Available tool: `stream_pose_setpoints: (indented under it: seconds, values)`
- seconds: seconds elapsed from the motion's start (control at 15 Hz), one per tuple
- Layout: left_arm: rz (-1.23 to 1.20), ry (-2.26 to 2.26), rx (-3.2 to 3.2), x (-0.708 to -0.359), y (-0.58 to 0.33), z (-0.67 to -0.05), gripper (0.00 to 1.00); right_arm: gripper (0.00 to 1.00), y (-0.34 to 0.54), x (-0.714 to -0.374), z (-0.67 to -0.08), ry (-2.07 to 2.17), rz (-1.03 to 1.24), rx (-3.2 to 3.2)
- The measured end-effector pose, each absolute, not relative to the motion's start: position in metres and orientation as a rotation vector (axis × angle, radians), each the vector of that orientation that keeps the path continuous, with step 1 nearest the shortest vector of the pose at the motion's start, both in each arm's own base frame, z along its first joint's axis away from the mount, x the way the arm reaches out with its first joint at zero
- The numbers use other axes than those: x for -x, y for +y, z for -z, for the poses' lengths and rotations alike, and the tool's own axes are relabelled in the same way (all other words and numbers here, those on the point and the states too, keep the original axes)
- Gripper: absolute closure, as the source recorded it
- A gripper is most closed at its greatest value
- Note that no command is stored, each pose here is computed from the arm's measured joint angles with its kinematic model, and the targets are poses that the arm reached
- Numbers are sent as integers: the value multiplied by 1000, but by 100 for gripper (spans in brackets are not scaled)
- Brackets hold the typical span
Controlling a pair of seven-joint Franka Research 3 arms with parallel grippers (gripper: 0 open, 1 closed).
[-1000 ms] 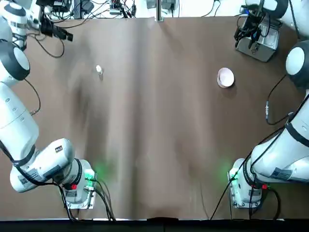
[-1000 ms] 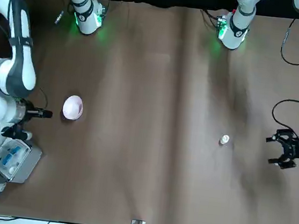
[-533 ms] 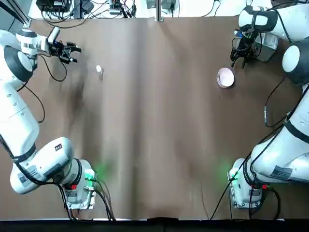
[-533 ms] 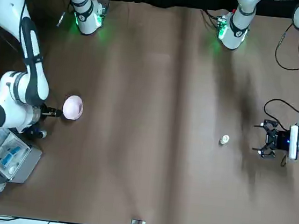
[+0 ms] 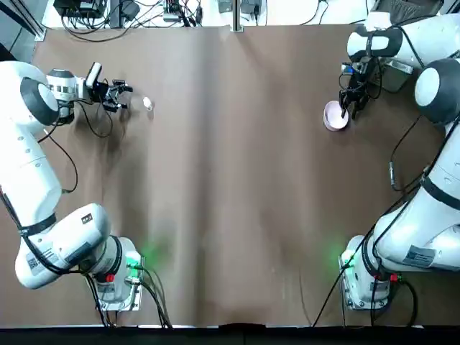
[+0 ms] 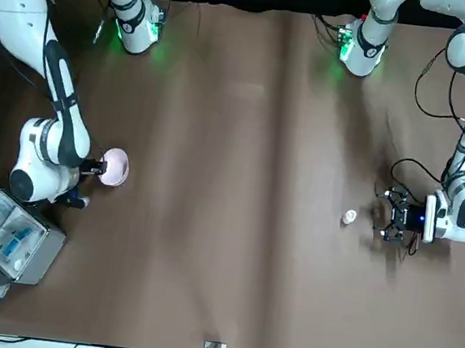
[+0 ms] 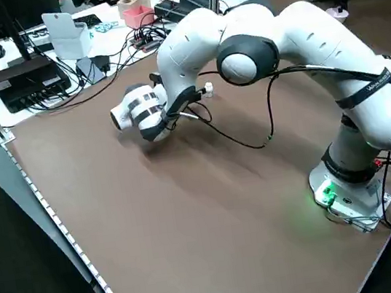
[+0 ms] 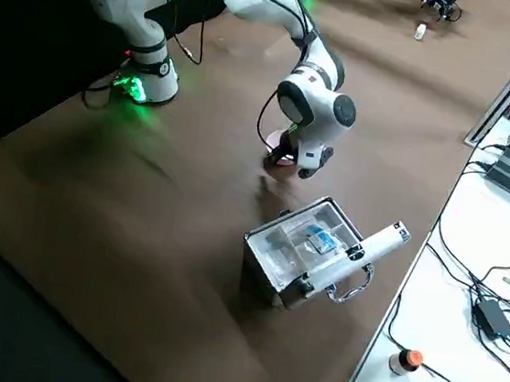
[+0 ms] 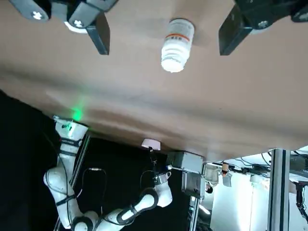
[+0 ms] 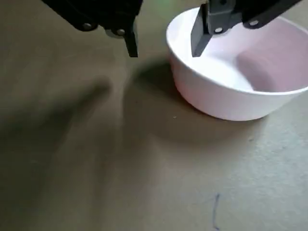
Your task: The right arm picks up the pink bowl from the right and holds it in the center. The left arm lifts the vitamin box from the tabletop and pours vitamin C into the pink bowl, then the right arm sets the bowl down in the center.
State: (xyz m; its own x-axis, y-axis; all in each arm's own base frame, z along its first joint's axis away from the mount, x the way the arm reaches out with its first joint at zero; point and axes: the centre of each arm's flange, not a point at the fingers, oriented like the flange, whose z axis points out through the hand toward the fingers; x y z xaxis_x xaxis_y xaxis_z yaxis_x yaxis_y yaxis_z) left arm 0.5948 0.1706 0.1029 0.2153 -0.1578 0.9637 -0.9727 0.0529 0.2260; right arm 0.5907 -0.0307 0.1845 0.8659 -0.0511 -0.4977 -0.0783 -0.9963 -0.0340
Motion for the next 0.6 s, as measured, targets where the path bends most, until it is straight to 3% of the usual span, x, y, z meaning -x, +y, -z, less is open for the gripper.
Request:
stream_pose_setpoints:
  seconds: [0.07,0.2,0.6]
  values:
    - [-927,-1199,-1364,-596,168,-100,0,47,-32,-589,-181,107,-805,2979]
    - [-964,-1264,-1352,-601,163,-97,0,59,-33,-587,-179,110,-832,2970]
    - [-1014,-1380,-1274,-605,134,-79,0,60,-33,-585,-181,108,-864,2961]
